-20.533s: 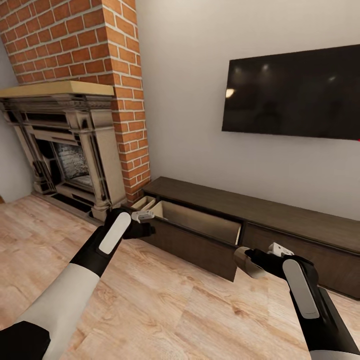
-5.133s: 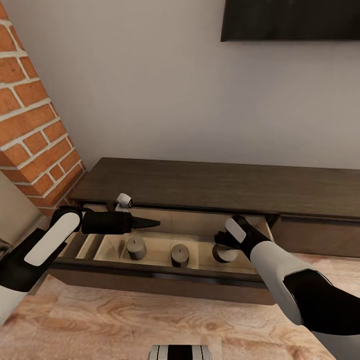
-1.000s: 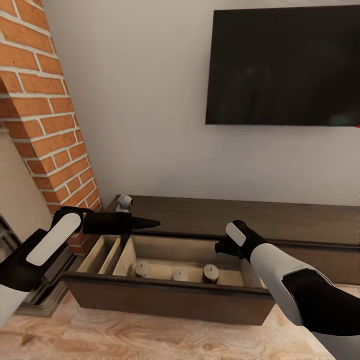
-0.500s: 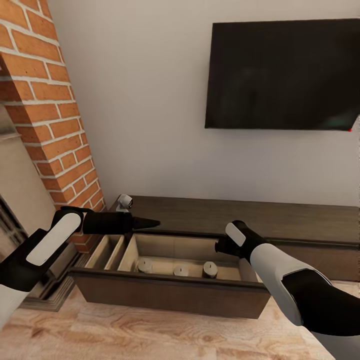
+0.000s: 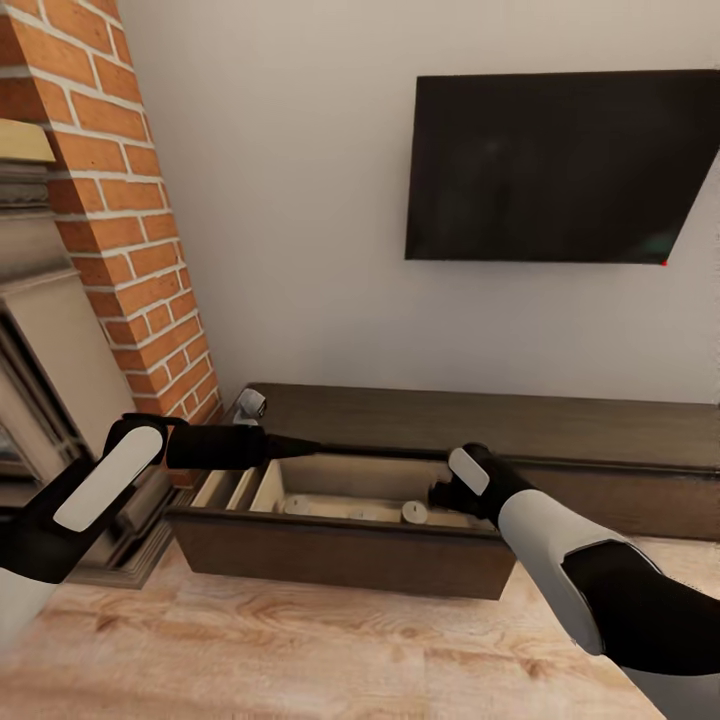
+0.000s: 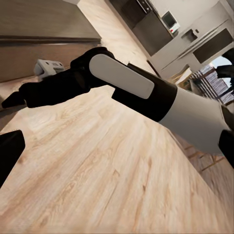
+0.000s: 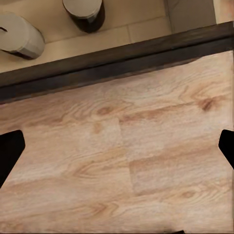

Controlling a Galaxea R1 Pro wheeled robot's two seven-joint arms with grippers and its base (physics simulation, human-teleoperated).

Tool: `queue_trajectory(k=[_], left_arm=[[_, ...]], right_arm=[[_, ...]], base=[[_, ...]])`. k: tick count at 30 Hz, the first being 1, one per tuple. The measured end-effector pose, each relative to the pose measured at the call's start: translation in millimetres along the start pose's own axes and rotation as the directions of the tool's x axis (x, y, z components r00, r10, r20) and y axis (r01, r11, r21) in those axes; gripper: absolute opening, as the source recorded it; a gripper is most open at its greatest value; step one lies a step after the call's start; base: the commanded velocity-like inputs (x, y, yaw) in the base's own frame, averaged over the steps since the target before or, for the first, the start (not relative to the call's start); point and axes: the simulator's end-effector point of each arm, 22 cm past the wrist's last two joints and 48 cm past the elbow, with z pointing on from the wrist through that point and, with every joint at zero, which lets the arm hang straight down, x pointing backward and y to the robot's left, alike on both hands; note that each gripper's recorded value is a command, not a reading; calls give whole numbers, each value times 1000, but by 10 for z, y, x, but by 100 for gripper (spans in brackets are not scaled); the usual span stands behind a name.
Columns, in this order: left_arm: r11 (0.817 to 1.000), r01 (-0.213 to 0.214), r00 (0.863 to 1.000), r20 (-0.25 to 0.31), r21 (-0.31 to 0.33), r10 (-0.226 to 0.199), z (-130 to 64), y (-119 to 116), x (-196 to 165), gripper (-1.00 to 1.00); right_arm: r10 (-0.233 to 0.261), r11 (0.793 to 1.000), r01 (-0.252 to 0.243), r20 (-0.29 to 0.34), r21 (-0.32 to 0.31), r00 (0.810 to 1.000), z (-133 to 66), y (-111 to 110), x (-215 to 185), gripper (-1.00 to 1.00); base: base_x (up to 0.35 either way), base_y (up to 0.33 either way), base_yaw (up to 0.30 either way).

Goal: Place each of the two pumpkins and all three candles from the living room inside a cabinet in the living room (use any cabinet), then make sure every cabinet is closed, and position the cauldron so it is next to a table in the living room.

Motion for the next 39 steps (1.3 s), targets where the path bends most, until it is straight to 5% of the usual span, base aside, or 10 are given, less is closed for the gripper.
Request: queue_trajectory(k=[12,16,19,23,24,28,29,33,38,39], left_arm=[[998,9,1000,0,-58,-9,-47,4,-184,100],[988,9,1000,0,-156,-9,-80,169,-243,100],[959,-1,1000,-6,-284,-1,-155,417,-273,100],[872,-51,999,-38,-487,37,-318,923,-128,100],[822,-81,997,-30,-564,77,-396,1167,-41,100],[727,-142,984,-13,-672,180,-533,1525,115,100],[688,-164,973,-2,-707,230,-567,1662,203,100],[652,-161,963,28,-741,269,-551,1876,405,100],[561,-87,949,102,-823,297,-549,2608,1000,100],[561,-87,949,102,-823,297,-550,2611,1003,100]], right_arm=[[12,1000,-13,7,2,1000,-104,35,30,100],[25,1000,-26,33,16,999,-94,-7,42,100],[19,999,-20,39,30,999,-76,-39,103,100],[30,999,-33,75,37,997,27,-7,234,100],[37,998,-43,110,47,993,95,-20,287,100],[43,996,-56,184,67,982,212,-75,385,100],[49,995,-67,222,75,974,271,-117,444,100],[54,993,-81,274,86,960,354,-187,561,100],[-22,992,-23,344,126,939,500,-295,891,100],[-23,992,-22,345,126,938,499,-295,890,100]], base=[[-327,0,0],[-171,0,0],[-62,0,0],[-23,0,0],[-11,0,0],[-6,0,0],[-3,0,0],[-2,0,0],[0,0,0],[0,0,0]])
